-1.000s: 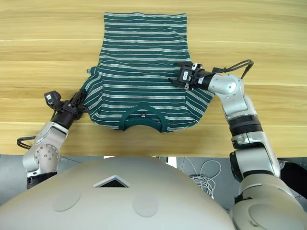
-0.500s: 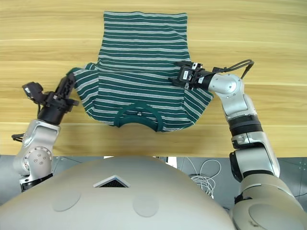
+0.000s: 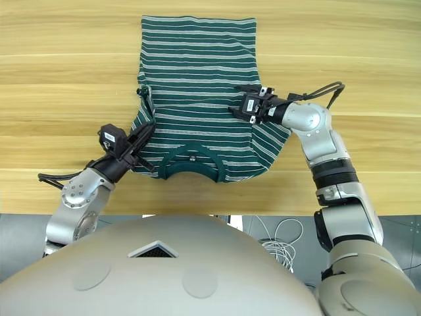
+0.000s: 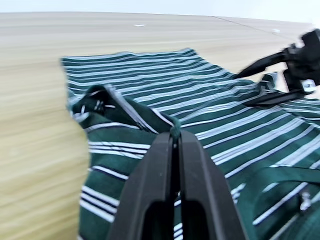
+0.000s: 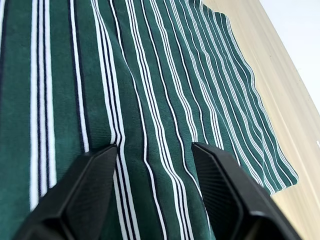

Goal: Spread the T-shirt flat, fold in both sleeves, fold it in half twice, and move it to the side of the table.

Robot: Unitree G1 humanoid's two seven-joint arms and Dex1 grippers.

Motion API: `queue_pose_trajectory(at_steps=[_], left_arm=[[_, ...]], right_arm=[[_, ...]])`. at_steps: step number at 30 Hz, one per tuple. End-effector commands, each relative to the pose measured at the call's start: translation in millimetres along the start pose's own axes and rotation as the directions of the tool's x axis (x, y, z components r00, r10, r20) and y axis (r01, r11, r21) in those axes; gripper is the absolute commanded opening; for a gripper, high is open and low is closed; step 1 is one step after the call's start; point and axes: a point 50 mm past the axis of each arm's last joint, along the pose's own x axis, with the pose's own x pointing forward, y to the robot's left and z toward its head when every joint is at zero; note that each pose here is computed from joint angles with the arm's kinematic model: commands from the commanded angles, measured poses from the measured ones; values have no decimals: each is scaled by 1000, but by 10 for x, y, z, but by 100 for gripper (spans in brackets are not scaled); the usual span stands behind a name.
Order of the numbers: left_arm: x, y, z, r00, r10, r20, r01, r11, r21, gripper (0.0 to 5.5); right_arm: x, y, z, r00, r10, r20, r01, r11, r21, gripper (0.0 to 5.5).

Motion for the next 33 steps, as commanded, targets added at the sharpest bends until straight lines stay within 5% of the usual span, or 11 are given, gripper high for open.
queue_pose_trajectory(at_steps=[1,9,14,22,27,33], left_arm=[[-15,-93,-280,993,-28,-114,27,1000,-2,3],[-125,-69,-396,980,8,-200,2,999,50,3],[-160,-135,-145,992,-2,-127,7,999,40,95],[-212,-258,460,982,-80,170,92,993,-67,98],[-175,-100,343,991,-23,130,20,1000,24,98],[-176,-43,-132,999,18,-40,-11,987,160,98]], right_arm=[[29,73,6,999,33,-7,-33,999,-2,281],[31,90,8,999,33,-13,-33,999,-8,281],[38,96,-7,999,35,-19,-35,999,-8,281],[-10,-9,-203,994,20,-104,-21,1000,-9,281],[-15,-255,-314,986,-47,-157,40,998,-47,281],[-379,-479,423,938,-138,318,153,988,-21,281]])
